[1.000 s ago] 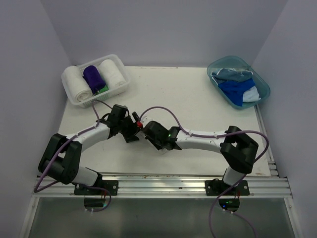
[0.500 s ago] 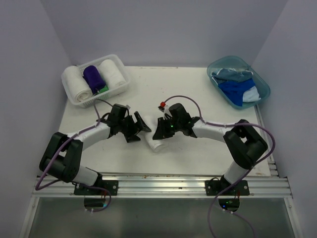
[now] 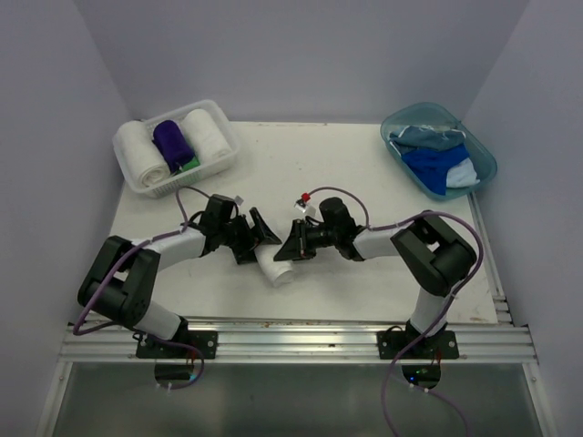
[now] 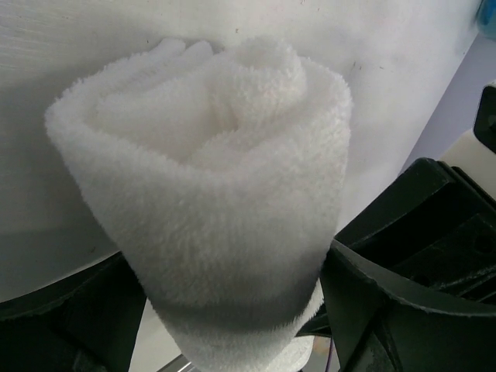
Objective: Roll the towels
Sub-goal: Roll the towel, then place the rolled towel into the container
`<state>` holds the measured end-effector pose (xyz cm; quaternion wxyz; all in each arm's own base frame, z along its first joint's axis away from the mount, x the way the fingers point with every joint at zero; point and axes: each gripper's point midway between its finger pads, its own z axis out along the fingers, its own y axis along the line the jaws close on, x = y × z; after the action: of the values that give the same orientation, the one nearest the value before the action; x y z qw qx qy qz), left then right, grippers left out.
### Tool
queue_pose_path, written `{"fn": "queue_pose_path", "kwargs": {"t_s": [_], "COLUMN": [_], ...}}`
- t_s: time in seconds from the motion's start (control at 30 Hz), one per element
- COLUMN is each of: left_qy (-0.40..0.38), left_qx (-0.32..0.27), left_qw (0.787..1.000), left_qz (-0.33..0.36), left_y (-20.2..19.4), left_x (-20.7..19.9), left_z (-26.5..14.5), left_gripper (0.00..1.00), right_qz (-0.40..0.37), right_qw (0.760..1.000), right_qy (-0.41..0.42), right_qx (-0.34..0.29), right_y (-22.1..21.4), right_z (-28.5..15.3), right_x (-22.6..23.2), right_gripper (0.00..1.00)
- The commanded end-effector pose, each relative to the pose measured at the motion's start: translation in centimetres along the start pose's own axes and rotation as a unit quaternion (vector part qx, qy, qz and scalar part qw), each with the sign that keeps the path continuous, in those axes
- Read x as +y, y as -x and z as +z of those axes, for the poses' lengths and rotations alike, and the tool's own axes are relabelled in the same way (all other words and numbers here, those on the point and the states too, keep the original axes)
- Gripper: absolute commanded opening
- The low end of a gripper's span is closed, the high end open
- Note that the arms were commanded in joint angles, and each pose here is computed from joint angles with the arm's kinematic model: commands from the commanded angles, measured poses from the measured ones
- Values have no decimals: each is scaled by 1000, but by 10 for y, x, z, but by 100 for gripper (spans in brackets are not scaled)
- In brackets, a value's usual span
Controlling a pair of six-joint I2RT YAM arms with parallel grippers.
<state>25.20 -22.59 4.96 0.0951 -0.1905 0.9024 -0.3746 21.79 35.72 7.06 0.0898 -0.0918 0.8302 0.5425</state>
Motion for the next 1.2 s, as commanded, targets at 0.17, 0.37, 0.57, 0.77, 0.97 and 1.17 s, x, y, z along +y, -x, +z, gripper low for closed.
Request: {"fn": "queue_pose_path", "kwargs": {"t_s": [0.17,0.37,0.57,0.77,0.97,1.17], "left_qy": [-24,-15,0,50,100,159], "left_qx": [-11,-1,-9,-16,-40,-49], "left_qw": [1000,1000,1000,999,994,986], "left_qz": [3,-3,-10,-12,0,7], "left_y": [7,1,2,5,18,26], "left_x": [-9,-7,-5,6,11,20], "left_z": [10,18,17,11,4,-2], "left_gripper": [87,75,52,48,47,43], "right_qz": [-7,-4,-20,-54,-113,-136], "right_qw": [996,997,1000,991,960,934], "right_qy": [87,72,5,-126,-246,-312], "right_qx": [13,12,12,6,-69,-109], "right_y": [-3,-4,-6,-7,17,26], "right_z": [1,1,-4,-33,-81,-116], "right_x": [31,25,8,-14,-17,-18], "right_gripper": [8,10,56,75,77,77]}}
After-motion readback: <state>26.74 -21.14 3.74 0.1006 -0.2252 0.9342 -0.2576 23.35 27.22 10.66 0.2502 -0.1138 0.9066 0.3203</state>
